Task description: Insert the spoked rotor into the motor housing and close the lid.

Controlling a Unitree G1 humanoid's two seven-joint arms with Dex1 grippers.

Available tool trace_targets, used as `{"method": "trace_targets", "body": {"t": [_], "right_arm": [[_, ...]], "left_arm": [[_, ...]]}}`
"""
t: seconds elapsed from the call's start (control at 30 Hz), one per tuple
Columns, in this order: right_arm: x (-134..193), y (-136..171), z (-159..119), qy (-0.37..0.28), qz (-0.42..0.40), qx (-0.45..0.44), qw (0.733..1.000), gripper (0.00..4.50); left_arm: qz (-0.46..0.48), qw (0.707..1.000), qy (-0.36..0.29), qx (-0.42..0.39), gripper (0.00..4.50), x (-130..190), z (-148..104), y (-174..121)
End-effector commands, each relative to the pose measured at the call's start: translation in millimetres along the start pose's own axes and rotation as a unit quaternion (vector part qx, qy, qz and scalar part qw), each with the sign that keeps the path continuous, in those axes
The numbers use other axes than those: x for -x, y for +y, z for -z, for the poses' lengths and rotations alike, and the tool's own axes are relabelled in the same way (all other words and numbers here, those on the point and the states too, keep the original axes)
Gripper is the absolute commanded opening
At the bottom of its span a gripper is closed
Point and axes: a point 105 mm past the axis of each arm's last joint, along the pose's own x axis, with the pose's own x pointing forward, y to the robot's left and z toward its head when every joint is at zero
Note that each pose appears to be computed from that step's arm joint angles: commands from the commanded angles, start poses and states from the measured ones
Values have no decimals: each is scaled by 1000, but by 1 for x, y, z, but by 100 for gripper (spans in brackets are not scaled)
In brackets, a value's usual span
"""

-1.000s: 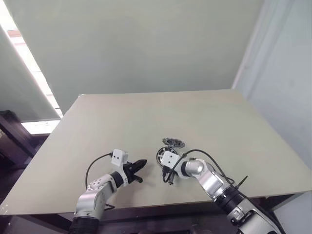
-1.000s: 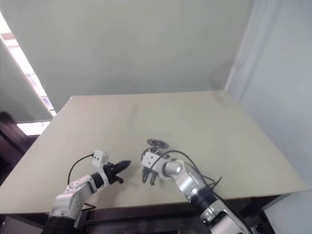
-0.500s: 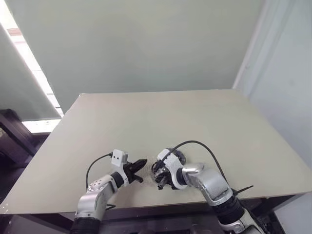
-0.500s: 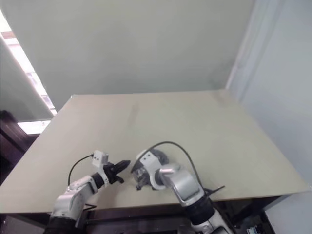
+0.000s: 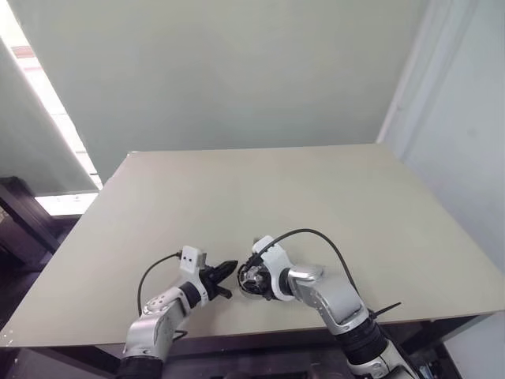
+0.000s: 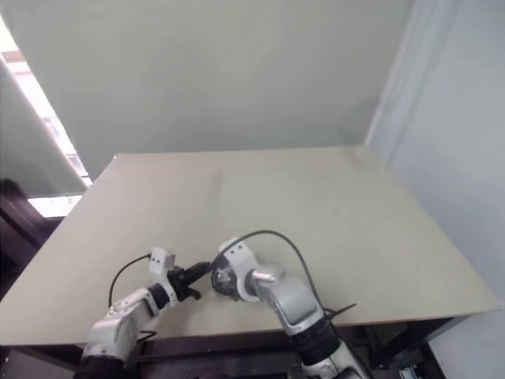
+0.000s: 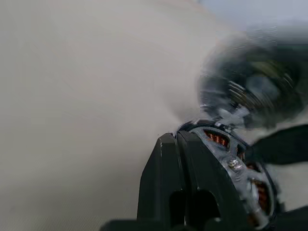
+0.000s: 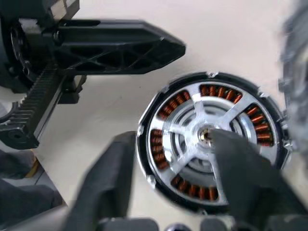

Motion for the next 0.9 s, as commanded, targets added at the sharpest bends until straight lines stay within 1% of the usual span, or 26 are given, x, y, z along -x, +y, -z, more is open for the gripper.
{"method": "trace_targets", "body": {"t": [0.03, 0.07, 0.1, 0.13, 0.2, 0.27, 0.4, 0.57, 0.73, 0.9], "right_arm": [[7, 6, -24, -46, -11, 10, 999, 390], [9, 8, -27, -48, -19, 16, 999, 425], [13, 10, -28, -48, -28, 27, 998, 448], [16, 12, -30, -51, -37, 38, 997, 448], [31, 19, -30, -48, -74, 110, 990, 448], [44, 22, -22, -36, -103, 193, 975, 448], [54, 13, -1, 4, -113, 282, 953, 448], [50, 2, 13, 11, -102, 329, 939, 448], [39, 2, 14, -12, -97, 354, 930, 448], [29, 2, 20, -11, -102, 370, 923, 448]], "left_arm": [[0, 1000, -21, -19, 0, 2, -16, 1], [-1, 1000, -21, -20, 0, 3, -16, 1], [-1, 1000, -21, -21, 0, 3, -17, 2], [-2, 1000, -21, -21, 0, 3, -17, 2], [-3, 1000, -19, -24, 0, 4, -19, 4], [-2, 1000, -15, -27, 0, 4, -20, 5], [2, 999, -11, -30, 0, 4, -22, 5], [17, 999, 7, -34, 0, 8, -21, 4], [17, 999, 25, -33, 0, 19, -21, 10], [16, 998, 45, -33, 0, 28, -15, 10]]}}
